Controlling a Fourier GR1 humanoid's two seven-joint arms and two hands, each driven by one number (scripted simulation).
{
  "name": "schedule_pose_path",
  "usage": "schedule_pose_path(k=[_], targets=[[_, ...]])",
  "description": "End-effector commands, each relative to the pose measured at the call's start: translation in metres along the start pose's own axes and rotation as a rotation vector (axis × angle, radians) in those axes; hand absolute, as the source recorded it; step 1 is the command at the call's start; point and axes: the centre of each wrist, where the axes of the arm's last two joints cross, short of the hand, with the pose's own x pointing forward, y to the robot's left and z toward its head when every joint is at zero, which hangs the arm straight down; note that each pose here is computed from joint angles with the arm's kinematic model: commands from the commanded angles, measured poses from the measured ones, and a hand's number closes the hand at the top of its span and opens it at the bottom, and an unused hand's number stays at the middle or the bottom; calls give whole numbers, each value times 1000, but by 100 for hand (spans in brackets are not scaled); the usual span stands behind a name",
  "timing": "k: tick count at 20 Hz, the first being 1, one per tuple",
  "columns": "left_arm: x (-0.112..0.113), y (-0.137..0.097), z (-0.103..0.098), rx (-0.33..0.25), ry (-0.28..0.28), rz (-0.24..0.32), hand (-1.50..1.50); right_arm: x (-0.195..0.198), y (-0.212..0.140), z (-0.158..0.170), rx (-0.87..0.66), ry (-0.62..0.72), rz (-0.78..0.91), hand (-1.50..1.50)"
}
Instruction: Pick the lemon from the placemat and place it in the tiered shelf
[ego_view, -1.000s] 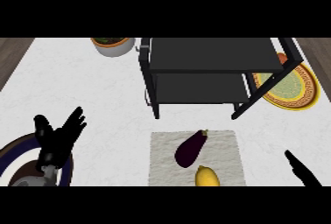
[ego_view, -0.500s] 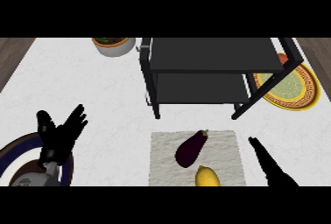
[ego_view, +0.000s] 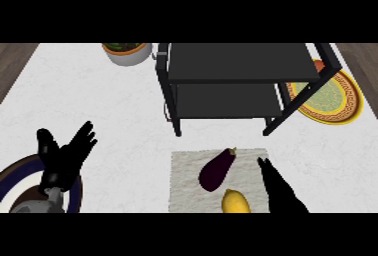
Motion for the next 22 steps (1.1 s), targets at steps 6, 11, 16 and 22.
schedule_pose_path(k=[6, 11, 16, 22], targets=[[8, -4, -2, 18, 0, -16, 0, 25, 22, 0, -38, 136, 34, -150], [13, 7, 11, -12, 5, 3, 0, 8, 52, -14, -20, 148, 49, -150], [-1, -20, 9, 3, 4, 4, 0, -18, 52, -30, -45, 188, 115, -150], [7, -13, 1, -3, -4, 9, 0, -5, 51, -44, -85, 194, 129, -150]])
